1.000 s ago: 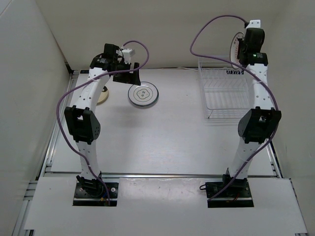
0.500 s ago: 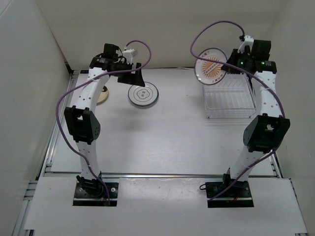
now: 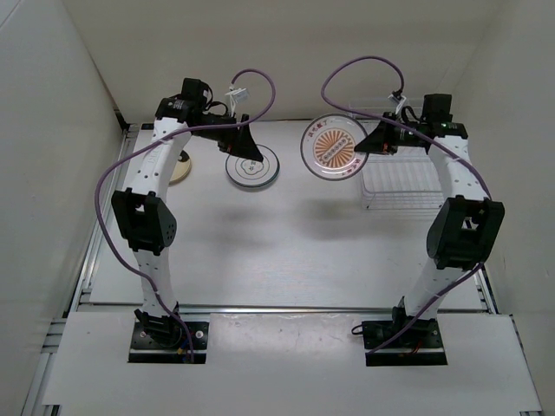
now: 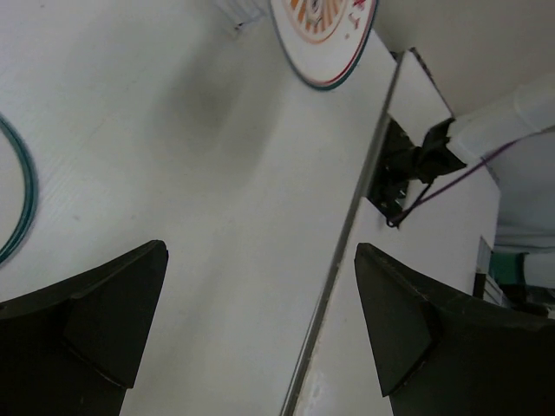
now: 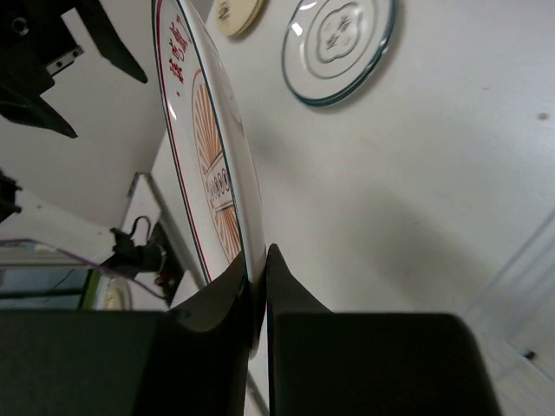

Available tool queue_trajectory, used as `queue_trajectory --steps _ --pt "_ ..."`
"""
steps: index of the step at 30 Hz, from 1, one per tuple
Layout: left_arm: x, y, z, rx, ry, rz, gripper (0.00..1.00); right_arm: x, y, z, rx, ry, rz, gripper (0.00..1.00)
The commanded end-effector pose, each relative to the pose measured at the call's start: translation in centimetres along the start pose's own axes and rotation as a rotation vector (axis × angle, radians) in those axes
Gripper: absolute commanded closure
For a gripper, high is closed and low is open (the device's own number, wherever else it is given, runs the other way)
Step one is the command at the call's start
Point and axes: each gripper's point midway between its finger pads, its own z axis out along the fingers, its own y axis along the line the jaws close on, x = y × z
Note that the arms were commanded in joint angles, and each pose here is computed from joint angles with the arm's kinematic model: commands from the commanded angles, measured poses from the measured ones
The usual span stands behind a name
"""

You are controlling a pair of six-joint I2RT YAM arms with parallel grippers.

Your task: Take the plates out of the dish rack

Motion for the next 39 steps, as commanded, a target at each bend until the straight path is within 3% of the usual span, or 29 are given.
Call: queue_trajectory --steps 1,10,15,23,28,32,33,36,39 --pt "-1.8 -6.5 -2.2 0.176 -0.072 0.119 0.0 1.2 4.4 0.6 -0.197 0.039 -0.003 1.0" --pt "-2.4 -7.3 -1.2 0.352 -0.089 -0.071 0.0 3.1 5.9 3.8 -0.284 0.128 0.047 1.0" --pt "-2.1 -5.3 0.3 0.398 -0.071 -0.202 0.0 3.6 6.2 4.9 -0.299 0.153 0.051 1.0" --pt "-2.2 -1.4 2.0 0.212 -0.074 -0.289 0.0 4.1 7.0 6.3 -0.323 0.183 0.043 1.0" --pt "-2.1 -0.4 2.5 0.186 -0.076 -0.328 0.0 4.5 7.2 7.5 -0.328 0.211 0.06 1.0" --pt "-2.0 0.1 3.0 0.206 -0.072 -0.364 0.1 4.5 7.3 8.0 -0.334 0.215 0.051 1.0" --pt "-1.8 -0.2 3.0 0.228 -0.062 -0.387 0.24 4.6 7.4 8.4 -0.33 0.222 0.056 1.0" --pt "-1.7 -0.2 3.1 0.25 -0.059 -0.394 0.44 4.7 7.5 8.9 -0.338 0.228 0.047 1.0" --pt "-1.8 -0.2 3.1 0.25 -0.063 -0.386 0.56 4.5 7.8 9.3 -0.345 0.229 0.038 1.0"
